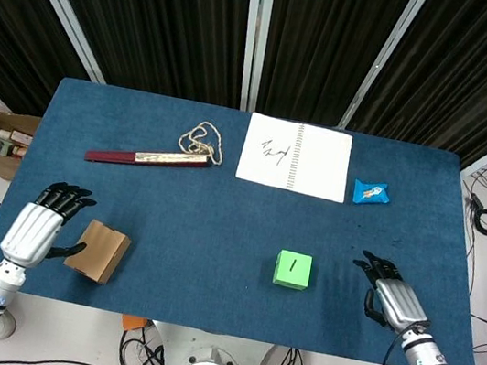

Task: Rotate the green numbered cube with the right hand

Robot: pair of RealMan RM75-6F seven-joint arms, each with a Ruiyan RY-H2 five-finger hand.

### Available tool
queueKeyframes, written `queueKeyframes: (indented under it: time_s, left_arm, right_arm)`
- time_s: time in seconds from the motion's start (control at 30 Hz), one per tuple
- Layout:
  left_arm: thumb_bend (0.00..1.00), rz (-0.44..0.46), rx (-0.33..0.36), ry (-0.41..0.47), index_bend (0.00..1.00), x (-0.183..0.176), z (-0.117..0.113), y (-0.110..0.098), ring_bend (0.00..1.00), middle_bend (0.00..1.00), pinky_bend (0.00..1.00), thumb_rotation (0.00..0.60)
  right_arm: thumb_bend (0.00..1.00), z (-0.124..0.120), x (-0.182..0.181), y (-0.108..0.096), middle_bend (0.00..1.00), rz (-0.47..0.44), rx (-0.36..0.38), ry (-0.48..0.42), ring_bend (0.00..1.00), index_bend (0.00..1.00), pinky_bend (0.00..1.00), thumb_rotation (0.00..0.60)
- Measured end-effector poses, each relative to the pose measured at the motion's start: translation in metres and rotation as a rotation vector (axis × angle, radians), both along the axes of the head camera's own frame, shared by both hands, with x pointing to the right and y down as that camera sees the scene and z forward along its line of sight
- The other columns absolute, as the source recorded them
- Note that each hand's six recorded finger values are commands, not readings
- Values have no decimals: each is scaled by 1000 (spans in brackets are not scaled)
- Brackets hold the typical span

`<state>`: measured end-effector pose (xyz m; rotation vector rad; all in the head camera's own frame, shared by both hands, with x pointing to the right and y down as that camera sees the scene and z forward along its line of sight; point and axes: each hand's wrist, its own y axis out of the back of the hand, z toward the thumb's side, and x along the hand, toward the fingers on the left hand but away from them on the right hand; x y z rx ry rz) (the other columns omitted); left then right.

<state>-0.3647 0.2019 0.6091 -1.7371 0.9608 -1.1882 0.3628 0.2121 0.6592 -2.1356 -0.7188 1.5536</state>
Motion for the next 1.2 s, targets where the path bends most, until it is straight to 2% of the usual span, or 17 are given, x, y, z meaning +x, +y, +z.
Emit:
queueKeyframes:
  time_s: [0.1, 0.27, 0.4, 0.83, 1.2]
  left_arm:
    - [0, 1, -3, -2, 269, 0, 0, 2, 170, 208, 161, 600]
    - [0, -5, -5, -6, 269, -2, -1, 4, 170, 208, 161, 600]
    - [0, -5, -4, -11, 269, -2, -2, 4, 170, 208, 161, 600]
    - [0, -5, -5, -16, 270, -1, -4, 4, 170, 208, 161, 600]
    - [0, -6, 1, -26, 269, 0, -8, 4, 170, 208, 161, 600]
  right_arm:
    - [852, 7, -11, -6, 0, -21, -65, 2, 0, 135, 0, 600]
    - [854, 9, -29, -19, 0, -52, -110, 4, 0, 170, 0, 600]
    - [850, 7, -36, -27, 0, -70, -118, 11, 0, 214, 0, 600]
    - [848, 27, -70, -32, 0, -125, -183, -29, 0, 217, 0, 600]
    - [881, 39, -114, -44, 0, -174, -200, -128, 0, 220, 0, 600]
